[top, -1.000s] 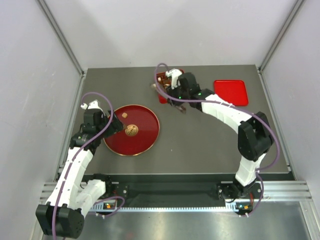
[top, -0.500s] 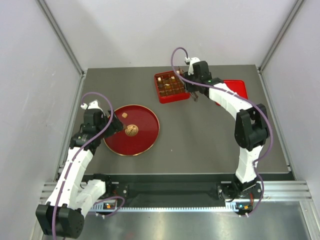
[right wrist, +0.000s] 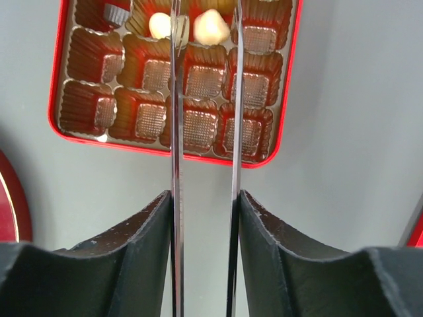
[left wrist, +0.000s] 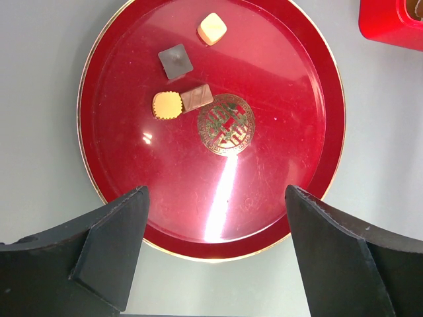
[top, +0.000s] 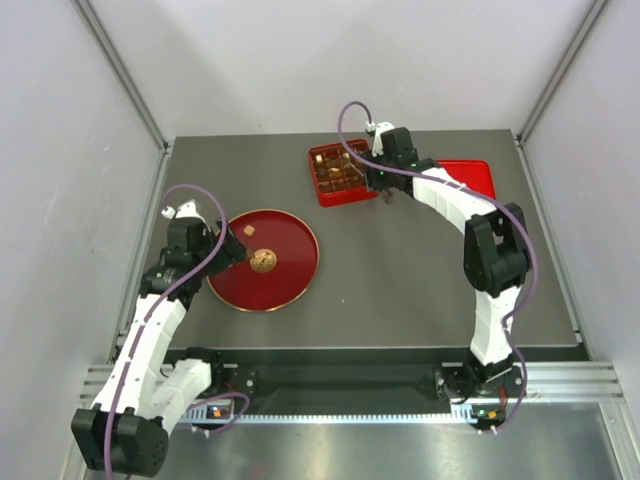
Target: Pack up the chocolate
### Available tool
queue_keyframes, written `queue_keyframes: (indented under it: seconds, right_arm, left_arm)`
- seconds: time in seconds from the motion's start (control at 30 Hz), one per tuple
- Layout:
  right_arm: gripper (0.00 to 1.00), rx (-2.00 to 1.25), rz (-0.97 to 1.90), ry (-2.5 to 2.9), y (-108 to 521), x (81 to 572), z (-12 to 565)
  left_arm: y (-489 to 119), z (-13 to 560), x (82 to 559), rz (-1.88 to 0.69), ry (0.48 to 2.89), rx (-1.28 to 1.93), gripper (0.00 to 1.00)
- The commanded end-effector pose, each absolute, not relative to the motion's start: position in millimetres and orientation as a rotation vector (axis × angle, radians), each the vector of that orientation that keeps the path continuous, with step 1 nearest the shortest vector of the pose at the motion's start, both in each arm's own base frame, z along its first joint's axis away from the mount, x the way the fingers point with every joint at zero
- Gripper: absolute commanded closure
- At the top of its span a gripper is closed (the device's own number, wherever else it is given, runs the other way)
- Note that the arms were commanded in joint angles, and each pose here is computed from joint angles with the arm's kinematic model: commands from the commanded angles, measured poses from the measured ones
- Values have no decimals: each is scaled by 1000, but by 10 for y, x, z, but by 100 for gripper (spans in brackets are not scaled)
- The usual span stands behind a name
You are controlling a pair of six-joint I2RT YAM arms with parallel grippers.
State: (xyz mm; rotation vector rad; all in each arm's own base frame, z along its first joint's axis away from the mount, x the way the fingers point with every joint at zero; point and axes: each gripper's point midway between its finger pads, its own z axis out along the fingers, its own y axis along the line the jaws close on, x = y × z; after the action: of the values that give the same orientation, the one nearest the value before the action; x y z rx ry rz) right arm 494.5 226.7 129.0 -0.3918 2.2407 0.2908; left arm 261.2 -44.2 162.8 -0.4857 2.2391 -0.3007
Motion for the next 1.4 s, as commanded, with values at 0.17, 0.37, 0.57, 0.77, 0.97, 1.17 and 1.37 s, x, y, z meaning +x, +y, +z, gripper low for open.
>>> queue_keyframes:
  seconds: [0.17, 0.37, 0.57, 0.77, 0.97, 1.17, 1.37]
  right_arm:
    - [56, -383, 302, 2129, 2316, 5110, 1686]
    - [57, -403, 330, 2040, 2384, 4963, 2151]
    - [57, -537, 349, 1979, 2731, 4549, 2261]
    - [55, -840, 519, 1906, 3475, 3736, 2077]
    - [54, -1057, 657, 1897, 3921, 3089, 1680]
    - [53, -1184, 739, 1887, 4214, 2720, 1432]
    - [52, -1254, 730, 1916, 4308, 2630, 1203]
  left_arm:
    - [-425, 1732, 2638, -294, 2209, -484, 11]
    - [-417, 1744, 2633, -293, 2202, -488, 11]
    - [-410, 1754, 2636, -290, 2196, -491, 11]
    - [-396, 1761, 2625, -283, 2190, -496, 11]
    - [-408, 1749, 2630, -290, 2195, -496, 11]
    - [-404, 1746, 2627, -288, 2193, -494, 11]
    - [-402, 1753, 2626, -286, 2190, -494, 11]
